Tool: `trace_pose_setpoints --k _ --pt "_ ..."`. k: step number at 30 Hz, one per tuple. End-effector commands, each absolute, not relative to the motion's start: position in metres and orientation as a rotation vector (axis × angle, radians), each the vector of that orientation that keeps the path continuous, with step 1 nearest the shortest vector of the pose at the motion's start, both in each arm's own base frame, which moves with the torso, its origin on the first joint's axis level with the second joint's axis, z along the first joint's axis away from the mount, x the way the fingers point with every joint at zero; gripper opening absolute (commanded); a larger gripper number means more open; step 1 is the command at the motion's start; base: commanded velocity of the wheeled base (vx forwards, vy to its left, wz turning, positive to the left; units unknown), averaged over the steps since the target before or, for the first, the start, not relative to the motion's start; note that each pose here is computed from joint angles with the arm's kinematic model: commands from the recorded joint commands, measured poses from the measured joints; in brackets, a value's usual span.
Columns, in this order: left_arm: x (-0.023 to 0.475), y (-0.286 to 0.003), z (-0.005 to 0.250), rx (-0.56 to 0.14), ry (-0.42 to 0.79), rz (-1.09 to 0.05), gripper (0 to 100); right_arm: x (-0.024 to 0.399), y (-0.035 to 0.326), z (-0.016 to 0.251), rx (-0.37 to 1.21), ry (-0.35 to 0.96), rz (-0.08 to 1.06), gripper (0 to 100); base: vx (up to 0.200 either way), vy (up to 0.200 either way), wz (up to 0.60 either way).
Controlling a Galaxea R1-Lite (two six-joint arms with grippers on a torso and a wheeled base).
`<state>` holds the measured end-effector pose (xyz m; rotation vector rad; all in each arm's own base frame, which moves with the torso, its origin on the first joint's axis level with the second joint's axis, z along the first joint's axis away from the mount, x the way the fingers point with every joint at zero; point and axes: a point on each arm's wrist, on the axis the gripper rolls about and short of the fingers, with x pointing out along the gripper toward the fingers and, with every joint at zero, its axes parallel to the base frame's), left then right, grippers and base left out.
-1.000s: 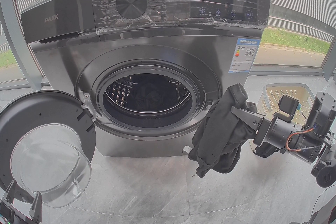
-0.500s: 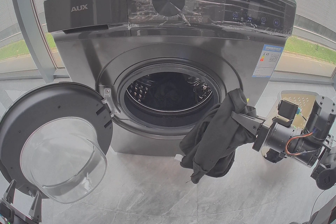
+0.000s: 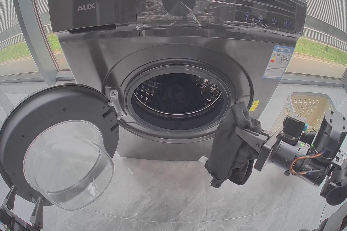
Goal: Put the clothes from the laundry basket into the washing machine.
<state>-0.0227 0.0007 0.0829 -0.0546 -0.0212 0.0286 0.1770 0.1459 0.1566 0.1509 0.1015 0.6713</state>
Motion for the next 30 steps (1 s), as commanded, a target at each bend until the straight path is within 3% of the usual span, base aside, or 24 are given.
trace_pose_setpoints --k 1,6,7,9,11,15,18,22,24,30 --pt "-0.023 0.001 0.078 -0.051 -0.024 0.035 100 0.167 0.158 0.156 0.140 0.107 0.724 0 0.000 0.000 0.00" --pt "-0.023 0.000 0.079 -0.042 -0.034 0.016 100 0.163 0.163 0.157 0.145 0.101 0.726 0 0.000 0.000 0.00" --pt "-0.032 -0.001 0.114 -0.065 -0.160 -0.030 100 0.163 0.163 0.157 0.145 0.104 0.726 0 0.000 0.000 0.00" --pt "-0.036 -0.002 0.147 -0.058 -0.198 -0.120 100 0.164 0.164 0.157 0.148 0.106 0.729 0 0.000 0.000 0.00" --pt "-0.028 -0.004 0.152 -0.038 -0.134 -0.215 100 0.165 0.165 0.159 0.153 0.098 0.736 0 0.000 0.000 0.00" --pt "0.014 -0.010 0.156 -0.014 0.115 -0.439 100 0.169 0.178 0.162 0.177 0.088 0.763 0 0.000 0.000 0.00" --pt "0.046 -0.013 0.161 0.011 0.203 -0.558 100 0.169 0.182 0.169 0.211 0.053 0.786 0 0.000 0.000 0.00" --pt "0.080 -0.021 0.165 0.022 0.242 -0.668 100 0.175 0.186 0.172 0.221 0.035 0.786 0 0.000 0.000 0.00" --pt "0.108 -0.041 0.168 0.031 0.265 -0.795 100 0.181 0.188 0.171 0.221 0.036 0.778 0 0.000 0.000 0.00" --pt "0.149 -0.078 0.159 0.053 0.316 -0.907 100 0.192 0.192 0.171 0.226 0.032 0.743 0 0.000 0.000 0.00"
